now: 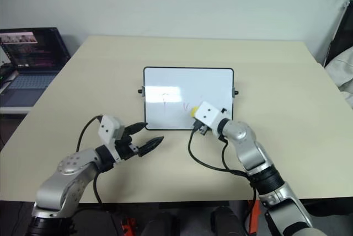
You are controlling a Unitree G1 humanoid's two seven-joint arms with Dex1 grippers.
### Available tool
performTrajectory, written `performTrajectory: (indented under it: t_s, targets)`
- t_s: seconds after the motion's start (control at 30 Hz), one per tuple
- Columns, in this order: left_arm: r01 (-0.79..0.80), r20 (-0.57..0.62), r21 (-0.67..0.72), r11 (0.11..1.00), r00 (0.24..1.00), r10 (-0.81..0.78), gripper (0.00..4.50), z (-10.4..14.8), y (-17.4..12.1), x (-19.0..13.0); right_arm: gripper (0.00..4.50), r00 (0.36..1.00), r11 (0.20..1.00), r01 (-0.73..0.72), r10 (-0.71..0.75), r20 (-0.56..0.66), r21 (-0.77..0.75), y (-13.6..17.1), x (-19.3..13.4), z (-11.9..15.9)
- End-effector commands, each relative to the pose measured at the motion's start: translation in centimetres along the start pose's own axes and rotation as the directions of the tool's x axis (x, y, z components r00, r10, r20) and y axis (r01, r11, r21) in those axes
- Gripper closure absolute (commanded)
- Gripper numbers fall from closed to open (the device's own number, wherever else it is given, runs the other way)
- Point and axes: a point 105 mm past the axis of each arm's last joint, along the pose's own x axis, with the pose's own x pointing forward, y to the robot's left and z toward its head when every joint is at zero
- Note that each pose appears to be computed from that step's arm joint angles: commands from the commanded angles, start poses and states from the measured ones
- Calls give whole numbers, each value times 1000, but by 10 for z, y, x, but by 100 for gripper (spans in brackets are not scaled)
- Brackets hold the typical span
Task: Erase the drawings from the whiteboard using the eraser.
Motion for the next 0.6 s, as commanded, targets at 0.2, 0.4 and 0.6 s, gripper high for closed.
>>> performTrajectory:
  t_s: [0.2, 0.4, 0.6]
  targets:
    - [30, 36, 38, 999, 999, -32, 0, 13, -8, 2, 339, 939, 939, 343, -343, 2, -23, -64, -3, -1]
    - [34, 39, 37, 999, 999, -35, 0, 15, -12, 3, 339, 971, 973, 230, -229, -63, 13, -45, 1, -19]
    - [31, 40, 33, 999, 999, -32, 0, 19, -13, 4, 339, 989, 988, -142, 139, -53, -64, 24, -1, -13]
